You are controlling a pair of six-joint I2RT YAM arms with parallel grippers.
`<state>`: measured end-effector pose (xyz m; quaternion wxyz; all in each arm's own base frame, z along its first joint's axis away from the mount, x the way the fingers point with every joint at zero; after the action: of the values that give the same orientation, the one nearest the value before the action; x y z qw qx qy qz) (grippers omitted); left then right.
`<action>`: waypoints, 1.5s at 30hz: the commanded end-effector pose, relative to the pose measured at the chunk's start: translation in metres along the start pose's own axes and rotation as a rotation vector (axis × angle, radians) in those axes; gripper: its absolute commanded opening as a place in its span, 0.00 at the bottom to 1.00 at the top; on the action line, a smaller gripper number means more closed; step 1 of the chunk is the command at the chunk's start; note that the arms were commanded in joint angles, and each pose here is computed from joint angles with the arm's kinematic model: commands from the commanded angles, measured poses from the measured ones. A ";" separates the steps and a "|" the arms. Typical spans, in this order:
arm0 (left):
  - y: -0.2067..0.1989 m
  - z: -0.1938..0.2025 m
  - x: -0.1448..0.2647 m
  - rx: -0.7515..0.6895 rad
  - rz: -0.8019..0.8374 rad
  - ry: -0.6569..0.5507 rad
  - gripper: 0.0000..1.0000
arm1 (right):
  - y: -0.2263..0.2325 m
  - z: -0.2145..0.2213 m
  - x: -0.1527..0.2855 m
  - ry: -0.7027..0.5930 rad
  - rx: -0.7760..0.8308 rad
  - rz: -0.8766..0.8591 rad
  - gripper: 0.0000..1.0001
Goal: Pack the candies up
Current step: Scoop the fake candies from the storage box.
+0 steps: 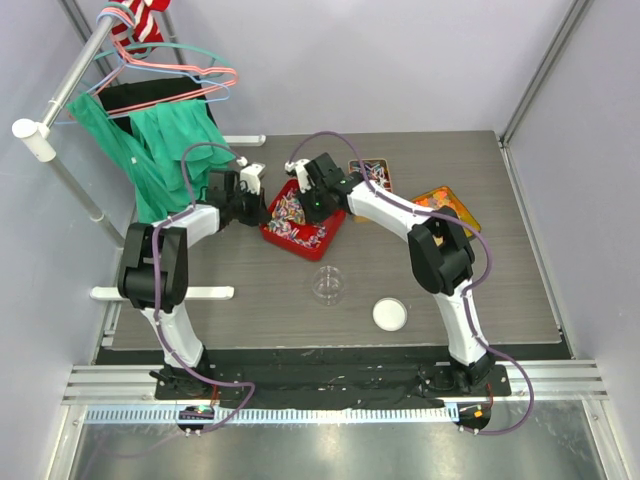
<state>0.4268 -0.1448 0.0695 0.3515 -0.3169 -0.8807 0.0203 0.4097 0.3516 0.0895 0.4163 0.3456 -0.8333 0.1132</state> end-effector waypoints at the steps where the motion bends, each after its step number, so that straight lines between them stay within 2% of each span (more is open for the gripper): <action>1: -0.075 -0.035 0.009 -0.018 0.346 -0.071 0.00 | 0.000 -0.078 0.024 -0.306 0.008 -0.033 0.01; 5: -0.073 -0.035 0.007 -0.007 0.337 -0.067 0.00 | 0.003 -0.073 0.018 -0.291 -0.005 -0.049 0.01; 14: -0.036 -0.040 -0.001 0.036 0.128 -0.067 0.00 | -0.009 -0.080 0.043 -0.332 -0.002 -0.031 0.01; 37: 0.007 -0.040 -0.004 0.066 -0.085 -0.046 0.00 | -0.012 -0.073 0.090 -0.394 0.032 -0.142 0.01; 45: 0.018 -0.041 -0.003 0.064 -0.133 -0.040 0.00 | -0.018 -0.047 0.109 -0.386 0.084 -0.123 0.01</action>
<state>0.4404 -0.1364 0.0615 0.3916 -0.2445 -0.8868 0.0223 0.4079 0.3169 0.1607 0.3072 0.4104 -0.8575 0.0430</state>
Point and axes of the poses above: each gripper's point midway between its finger pads, its own x axis back along the fingers, its own y axis along the line the jaws close on, z = x × y, the point moved 1 cm from there along x, back along the fingers, and after that the axes turned 2 degrees about -x, right-handed, at the moved point
